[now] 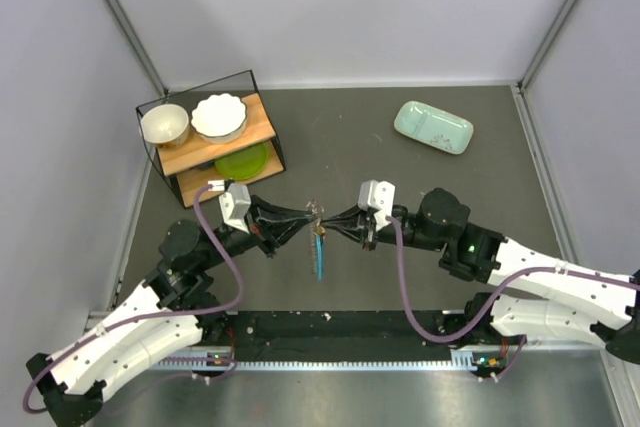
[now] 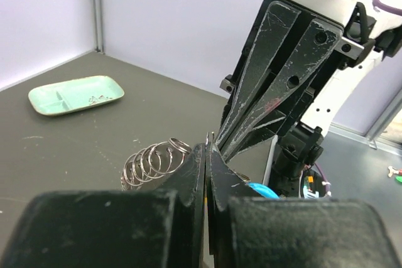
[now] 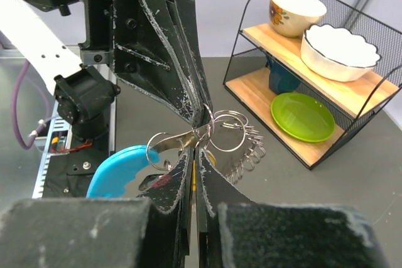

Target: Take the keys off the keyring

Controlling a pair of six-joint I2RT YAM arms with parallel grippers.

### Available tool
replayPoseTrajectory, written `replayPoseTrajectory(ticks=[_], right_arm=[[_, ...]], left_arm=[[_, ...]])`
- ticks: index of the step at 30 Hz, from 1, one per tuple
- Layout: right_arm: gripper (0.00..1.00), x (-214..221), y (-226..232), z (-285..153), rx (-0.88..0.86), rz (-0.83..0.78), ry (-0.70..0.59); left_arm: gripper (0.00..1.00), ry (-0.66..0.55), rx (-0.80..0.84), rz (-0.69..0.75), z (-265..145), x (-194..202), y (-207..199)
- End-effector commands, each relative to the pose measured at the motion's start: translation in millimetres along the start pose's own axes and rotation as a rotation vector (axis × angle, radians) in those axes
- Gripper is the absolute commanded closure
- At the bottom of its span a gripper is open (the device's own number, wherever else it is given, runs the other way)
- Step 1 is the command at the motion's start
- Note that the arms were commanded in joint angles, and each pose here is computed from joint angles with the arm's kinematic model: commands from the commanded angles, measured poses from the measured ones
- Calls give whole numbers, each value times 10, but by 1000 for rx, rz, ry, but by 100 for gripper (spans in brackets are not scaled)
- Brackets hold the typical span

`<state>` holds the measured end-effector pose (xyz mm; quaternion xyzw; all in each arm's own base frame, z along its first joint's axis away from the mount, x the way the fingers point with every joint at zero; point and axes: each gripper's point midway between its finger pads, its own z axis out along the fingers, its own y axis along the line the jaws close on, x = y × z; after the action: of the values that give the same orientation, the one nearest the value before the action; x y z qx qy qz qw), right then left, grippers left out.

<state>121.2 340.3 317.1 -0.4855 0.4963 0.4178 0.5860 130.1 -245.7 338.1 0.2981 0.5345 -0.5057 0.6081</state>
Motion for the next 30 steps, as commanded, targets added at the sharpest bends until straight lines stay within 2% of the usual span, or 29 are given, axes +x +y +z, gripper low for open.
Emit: replayPoseTrajectory(ticks=[1, 13, 16, 17, 20, 26, 30], right_arm=[[100, -82, 32, 67, 7, 42, -14], [100, 1, 28, 167, 35, 65, 33], [88, -34, -56, 92, 87, 59, 41], [81, -50, -71, 67, 97, 55, 43], [73, -102, -91, -36, 108, 36, 40], [72, -315, -40, -172, 60, 29, -4], [73, -453, -20, -217, 12, 98, -53]], left_arm=[[100, -156, -59, 31, 1, -376, 70], [100, -182, -76, -21, -14, -316, 109], [100, -187, -76, -18, -37, -329, 99], [100, -192, -73, -12, -50, -349, 87], [100, -184, -21, 12, -76, -354, -19], [100, -123, 86, 23, -51, -278, -196], [100, -131, 123, 22, -53, -310, -269]])
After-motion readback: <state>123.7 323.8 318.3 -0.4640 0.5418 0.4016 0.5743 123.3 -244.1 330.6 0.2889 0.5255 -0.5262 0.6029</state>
